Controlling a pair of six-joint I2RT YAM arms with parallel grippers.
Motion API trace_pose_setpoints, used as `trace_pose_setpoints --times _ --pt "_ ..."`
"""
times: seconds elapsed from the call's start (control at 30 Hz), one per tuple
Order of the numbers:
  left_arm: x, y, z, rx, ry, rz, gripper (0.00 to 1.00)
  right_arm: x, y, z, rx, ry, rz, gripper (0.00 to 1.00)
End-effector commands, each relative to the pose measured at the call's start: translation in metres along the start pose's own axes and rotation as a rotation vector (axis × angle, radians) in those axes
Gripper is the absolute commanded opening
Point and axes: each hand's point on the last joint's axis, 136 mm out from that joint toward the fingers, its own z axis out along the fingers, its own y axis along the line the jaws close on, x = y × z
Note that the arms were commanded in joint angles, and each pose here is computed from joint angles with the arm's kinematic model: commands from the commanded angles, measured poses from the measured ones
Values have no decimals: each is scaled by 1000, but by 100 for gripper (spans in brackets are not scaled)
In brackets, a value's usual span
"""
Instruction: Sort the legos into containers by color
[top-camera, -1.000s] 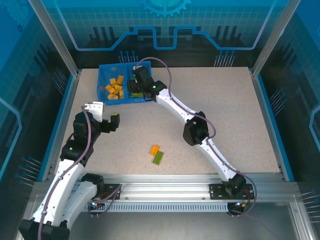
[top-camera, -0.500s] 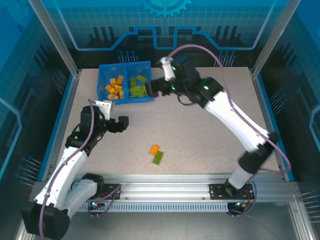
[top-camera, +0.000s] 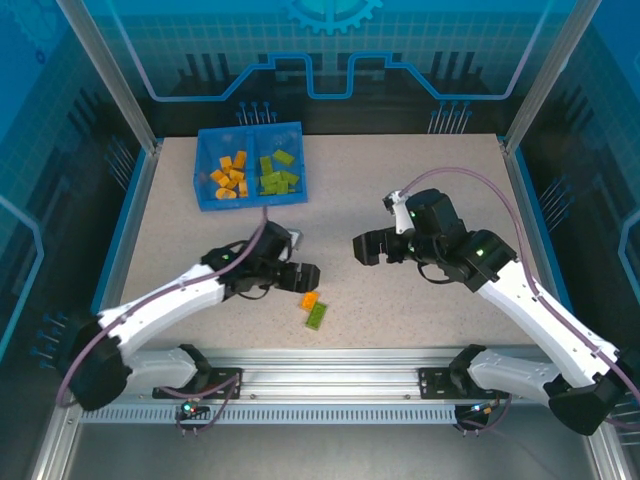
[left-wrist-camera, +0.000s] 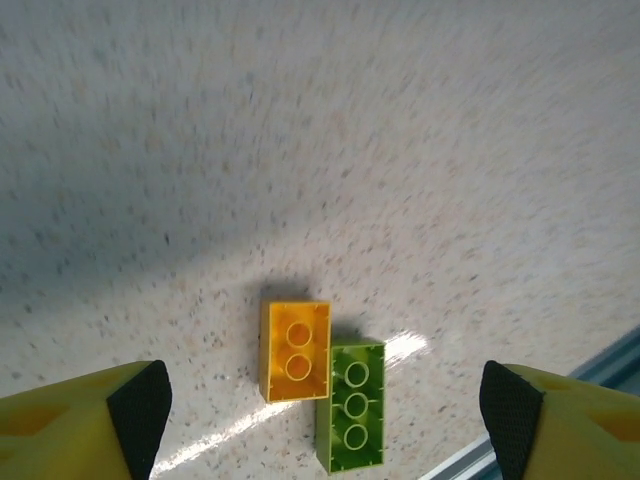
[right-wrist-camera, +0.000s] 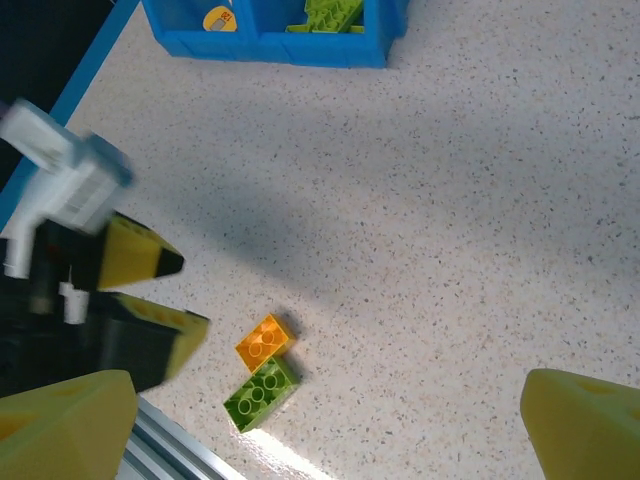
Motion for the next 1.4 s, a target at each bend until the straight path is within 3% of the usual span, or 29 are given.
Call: trace_pose_setpoints --times 0.0,0.37,0.8,1.0,1.17,1.37 --pt "-3 12 17 -117 32 -115 84 0 0 -1 -17 -3 45 100" --pt "23 2 69 -120 233 -48 84 10 -3 11 -17 39 72 100" --pt "45 20 92 -200 319 -35 59 17 -9 15 13 62 81 100" --pt "43 23 85 -212 289 -49 35 27 -9 22 10 119 81 100" --pt "26 25 68 -229 198 -73 32 35 7 26 -84 187 68 100" --pt "-31 47 20 -309 -24 -101 31 29 25 23 -157 191 53 100"
